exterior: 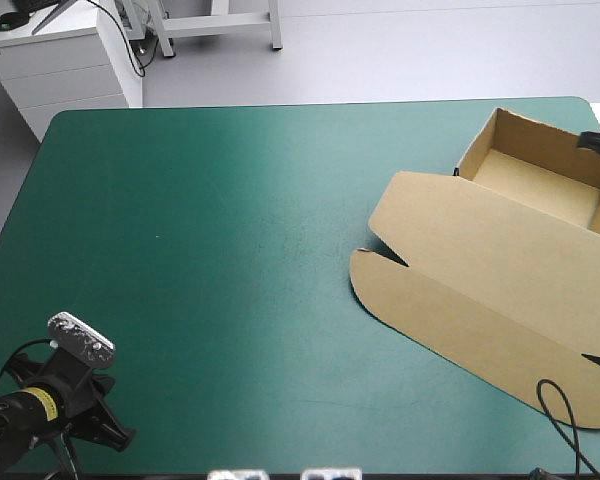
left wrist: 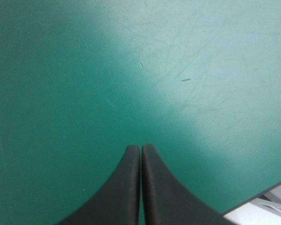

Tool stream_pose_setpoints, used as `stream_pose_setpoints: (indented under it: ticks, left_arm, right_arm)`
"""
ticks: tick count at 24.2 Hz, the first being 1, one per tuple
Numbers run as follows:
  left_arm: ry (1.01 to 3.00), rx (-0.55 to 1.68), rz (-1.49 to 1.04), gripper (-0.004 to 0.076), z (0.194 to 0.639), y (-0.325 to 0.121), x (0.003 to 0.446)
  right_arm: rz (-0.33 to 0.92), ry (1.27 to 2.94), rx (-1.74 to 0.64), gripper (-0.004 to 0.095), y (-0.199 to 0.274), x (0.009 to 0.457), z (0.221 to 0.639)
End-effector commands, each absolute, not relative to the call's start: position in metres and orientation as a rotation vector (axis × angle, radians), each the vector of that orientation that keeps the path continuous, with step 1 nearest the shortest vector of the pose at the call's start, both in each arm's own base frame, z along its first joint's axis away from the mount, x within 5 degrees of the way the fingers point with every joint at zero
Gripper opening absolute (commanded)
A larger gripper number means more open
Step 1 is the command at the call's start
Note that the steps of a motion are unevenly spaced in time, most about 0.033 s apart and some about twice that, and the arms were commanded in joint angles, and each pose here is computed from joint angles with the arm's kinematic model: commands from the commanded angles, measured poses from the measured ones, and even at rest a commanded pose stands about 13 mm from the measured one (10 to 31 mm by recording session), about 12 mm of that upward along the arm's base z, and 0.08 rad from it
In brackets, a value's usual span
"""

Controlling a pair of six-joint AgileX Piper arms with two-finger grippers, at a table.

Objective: Fold the box

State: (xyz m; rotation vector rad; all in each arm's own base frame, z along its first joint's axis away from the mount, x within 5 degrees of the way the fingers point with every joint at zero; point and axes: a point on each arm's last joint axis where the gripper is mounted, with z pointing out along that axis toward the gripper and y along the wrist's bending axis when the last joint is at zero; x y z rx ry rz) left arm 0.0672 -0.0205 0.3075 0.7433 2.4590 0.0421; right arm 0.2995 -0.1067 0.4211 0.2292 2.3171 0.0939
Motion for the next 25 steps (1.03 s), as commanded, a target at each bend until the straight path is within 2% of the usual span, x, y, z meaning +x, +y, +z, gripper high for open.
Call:
stream_pose_setpoints:
  ticks: [1,6,12,25]
  left_arm:
    - [2.392,0.718,0.027,-0.0008,0.317,-0.023,0.072]
    - [2.392,0.717,0.024,-0.0008,0.317,-0.023,0.072]
    - [2.395,0.713,0.01,-0.0008,0.317,-0.024,0.072]
    - [2.298,0.684,-0.108,-0.0008,0.322,-0.033,0.076]
  right_arm:
    - [0.088,2.24,0.074,-0.0013,-0.071,0.288,0.448]
    - [0.117,2.272,-0.18,-0.0013,-0.011,0.275,0.455]
    - [0.193,2.14,-0.346,-0.0013,0.045,0.231,0.453]
    - [0.194,2.171,-0.382,-0.0013,0.035,0.124,0.344]
